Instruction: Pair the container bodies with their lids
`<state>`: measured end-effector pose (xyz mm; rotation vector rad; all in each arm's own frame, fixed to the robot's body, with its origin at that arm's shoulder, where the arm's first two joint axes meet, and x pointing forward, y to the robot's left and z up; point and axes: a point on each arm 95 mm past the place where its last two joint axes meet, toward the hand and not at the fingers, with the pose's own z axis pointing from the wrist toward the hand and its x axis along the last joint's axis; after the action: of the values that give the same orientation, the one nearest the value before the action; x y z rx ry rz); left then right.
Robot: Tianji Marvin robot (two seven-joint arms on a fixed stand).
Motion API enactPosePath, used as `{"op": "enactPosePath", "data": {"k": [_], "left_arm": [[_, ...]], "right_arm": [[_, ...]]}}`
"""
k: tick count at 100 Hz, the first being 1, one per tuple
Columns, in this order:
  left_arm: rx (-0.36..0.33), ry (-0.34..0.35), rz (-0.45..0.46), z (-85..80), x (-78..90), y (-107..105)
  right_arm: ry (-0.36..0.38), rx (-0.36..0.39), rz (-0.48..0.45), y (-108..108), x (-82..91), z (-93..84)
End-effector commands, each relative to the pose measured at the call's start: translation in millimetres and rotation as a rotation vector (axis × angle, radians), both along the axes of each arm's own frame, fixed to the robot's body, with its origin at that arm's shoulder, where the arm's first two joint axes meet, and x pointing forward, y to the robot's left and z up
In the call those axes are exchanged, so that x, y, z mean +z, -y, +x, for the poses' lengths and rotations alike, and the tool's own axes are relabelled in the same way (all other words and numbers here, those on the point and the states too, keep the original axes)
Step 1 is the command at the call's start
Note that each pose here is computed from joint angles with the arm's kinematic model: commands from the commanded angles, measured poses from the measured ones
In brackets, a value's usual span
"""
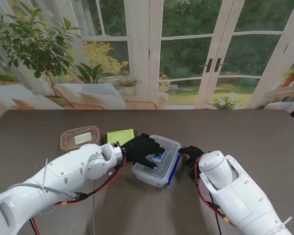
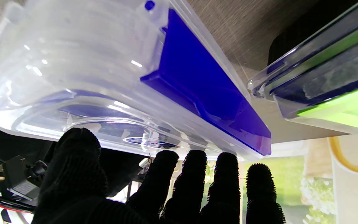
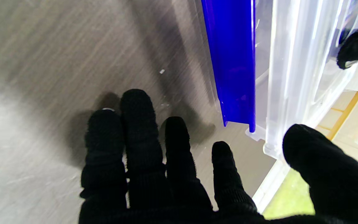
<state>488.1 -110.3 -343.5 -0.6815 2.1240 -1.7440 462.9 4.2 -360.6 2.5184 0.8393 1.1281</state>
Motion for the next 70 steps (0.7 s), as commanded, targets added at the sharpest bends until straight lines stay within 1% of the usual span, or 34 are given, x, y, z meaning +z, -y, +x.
{"op": "enactPosePath", "data": {"k": [1, 24, 55, 70], "left_arm": [[-0.001, -0.043, 0.05, -6.3, -16.4, -2.7], [0.0, -0.046, 0.057, -6.8, -16.2, -2.6], [0.0, -0.048, 0.058, -6.5, -16.4, -2.1], [-0.001, -0.049, 0.058, -6.5, -16.7, -1.8]], "right_arm": [[-0.014, 0.011, 0.015, -4.0, -4.4, 0.7], [-0.024, 0.012, 0.027, -4.7, -9.9, 2.9], [-0.013, -0.002, 0.039, -6.1, -10.2, 6.1], [-0.014, -0.015, 0.066, -6.2, -8.5, 8.0]]}}
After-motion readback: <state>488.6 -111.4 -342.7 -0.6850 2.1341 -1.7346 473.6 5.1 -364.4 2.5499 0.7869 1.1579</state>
